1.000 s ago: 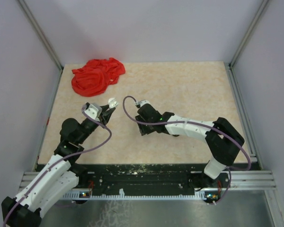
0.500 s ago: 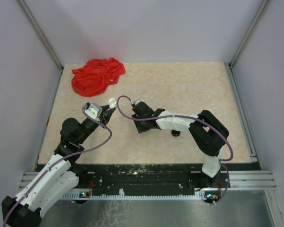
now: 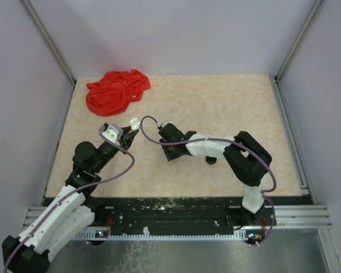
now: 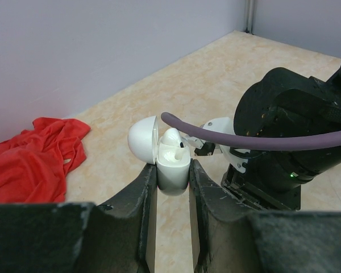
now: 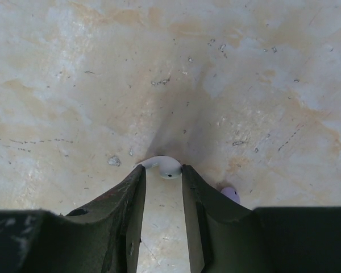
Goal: Insert the wireless bluetooth earbuds into the charging case
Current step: Pick up the earbud from the center of the board.
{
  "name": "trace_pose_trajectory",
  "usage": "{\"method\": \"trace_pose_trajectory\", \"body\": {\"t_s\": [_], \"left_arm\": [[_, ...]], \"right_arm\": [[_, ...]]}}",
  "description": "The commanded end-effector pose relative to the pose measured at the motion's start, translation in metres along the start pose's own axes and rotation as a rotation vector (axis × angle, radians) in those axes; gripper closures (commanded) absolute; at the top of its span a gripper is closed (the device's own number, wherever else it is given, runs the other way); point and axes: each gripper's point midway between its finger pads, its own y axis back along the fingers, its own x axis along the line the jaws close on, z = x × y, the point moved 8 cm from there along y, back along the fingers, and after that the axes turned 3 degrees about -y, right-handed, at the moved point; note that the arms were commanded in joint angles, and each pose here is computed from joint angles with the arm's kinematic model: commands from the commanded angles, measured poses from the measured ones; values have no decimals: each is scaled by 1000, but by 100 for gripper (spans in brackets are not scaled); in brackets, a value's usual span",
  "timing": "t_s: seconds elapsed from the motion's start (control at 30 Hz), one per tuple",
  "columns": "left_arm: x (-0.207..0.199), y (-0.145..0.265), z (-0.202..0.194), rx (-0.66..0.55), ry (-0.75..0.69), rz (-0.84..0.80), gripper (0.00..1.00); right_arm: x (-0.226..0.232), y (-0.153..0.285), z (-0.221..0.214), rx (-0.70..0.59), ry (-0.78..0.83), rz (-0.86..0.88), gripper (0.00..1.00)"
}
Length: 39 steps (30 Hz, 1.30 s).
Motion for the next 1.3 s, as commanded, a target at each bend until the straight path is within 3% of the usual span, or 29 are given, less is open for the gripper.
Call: {"method": "trace_pose_trajectory", "body": {"t_s": [0.0,0.2,0.47,0.57,0.8,1.03,1.27], "left_arm": [[0,-1,12,-41,-3,-11,99],[0,-2,11,-39,-1,-17,99],[-1,-4,9,-32,12,-31,99],[-3,-5,7,-30,13,-42,99],[-4,-8,4,-15,16,-61,99],[-4,-8,3,-12,16,-63,99],[-5,-8,4,-15,15,-65,99]], "right_arm": [[3,1,19,-54,-3,6,69],[0,1,18,-59,-9,6,75],[-2,9,19,-79,8,8,92],[-3,15,21,-90,22,5,94],[-9,24,19,-87,54,-32,92],[4,20,14,-56,94,-29,81],[4,24,24,-101,14,9,72]]}}
